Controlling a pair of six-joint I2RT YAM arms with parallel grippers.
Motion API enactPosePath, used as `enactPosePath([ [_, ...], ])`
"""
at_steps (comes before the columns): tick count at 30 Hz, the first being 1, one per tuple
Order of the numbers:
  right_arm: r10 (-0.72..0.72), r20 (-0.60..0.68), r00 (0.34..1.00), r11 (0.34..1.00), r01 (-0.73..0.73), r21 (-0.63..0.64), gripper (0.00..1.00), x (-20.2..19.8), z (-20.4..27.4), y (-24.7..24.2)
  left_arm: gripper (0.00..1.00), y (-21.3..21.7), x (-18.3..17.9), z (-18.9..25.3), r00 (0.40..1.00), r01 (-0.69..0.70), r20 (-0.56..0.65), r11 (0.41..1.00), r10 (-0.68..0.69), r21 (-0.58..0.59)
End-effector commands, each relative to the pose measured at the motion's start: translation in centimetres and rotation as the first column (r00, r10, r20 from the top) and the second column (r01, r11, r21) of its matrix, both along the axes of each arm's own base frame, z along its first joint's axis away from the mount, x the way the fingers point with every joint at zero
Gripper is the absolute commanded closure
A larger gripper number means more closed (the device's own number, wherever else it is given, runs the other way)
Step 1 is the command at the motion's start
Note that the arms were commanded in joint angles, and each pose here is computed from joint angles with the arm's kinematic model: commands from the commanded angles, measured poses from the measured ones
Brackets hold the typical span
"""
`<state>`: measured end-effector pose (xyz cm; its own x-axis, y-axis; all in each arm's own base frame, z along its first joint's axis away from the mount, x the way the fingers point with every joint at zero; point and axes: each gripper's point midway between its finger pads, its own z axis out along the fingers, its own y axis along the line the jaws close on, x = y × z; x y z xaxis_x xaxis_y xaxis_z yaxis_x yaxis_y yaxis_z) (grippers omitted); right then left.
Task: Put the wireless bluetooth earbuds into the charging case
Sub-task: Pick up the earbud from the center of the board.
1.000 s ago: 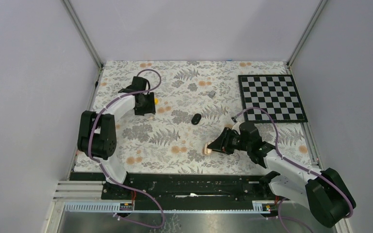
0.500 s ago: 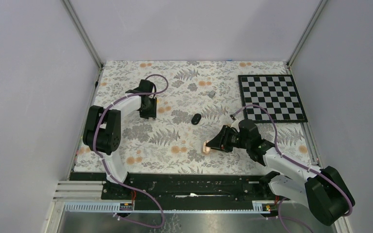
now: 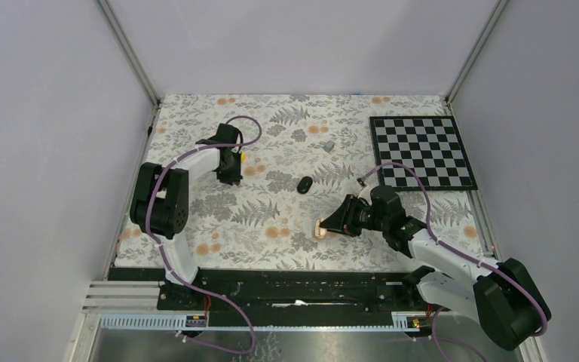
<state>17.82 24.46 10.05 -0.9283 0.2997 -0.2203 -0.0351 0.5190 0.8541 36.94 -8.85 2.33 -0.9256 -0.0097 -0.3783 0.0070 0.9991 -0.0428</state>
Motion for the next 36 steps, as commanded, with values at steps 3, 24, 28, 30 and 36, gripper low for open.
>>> enactPosePath([
  [3, 0.006, 0.055, 0.998, 0.999, -0.008, 0.04, 1.0, 0.9, 2.0, 0.6, 0.73, -0.4, 1.9, 2.4, 0.995, -0.002, 0.1, 1.0, -0.001, 0.029],
  [24, 0.004, 0.048, 0.999, 1.0, -0.006, 0.031, 1.0, 0.9, 1.5, 0.5, 0.64, -1.9, 1.7, 4.4, 0.983, 0.034, 0.178, 0.997, -0.047, 0.075],
  [28, 0.004, 0.048, 0.999, 1.0, -0.006, 0.031, 1.0, 0.9, 1.4, 0.5, 0.5, -2.1, 1.2, 5.1, 0.971, 0.041, 0.228, 0.989, -0.073, 0.143],
  [30, 0.006, 0.046, 0.999, 0.999, -0.007, 0.032, 1.0, 0.8, 1.4, 0.5, 0.42, -1.9, 1.1, 5.1, 0.969, 0.011, 0.241, 0.987, -0.05, 0.16],
  [36, 0.008, 0.048, 0.999, 0.999, -0.01, 0.033, 1.0, 0.8, 1.3, 0.6, 0.44, -2.0, 0.4, 5.2, 0.958, -0.169, 0.244, 0.984, 0.149, 0.062],
])
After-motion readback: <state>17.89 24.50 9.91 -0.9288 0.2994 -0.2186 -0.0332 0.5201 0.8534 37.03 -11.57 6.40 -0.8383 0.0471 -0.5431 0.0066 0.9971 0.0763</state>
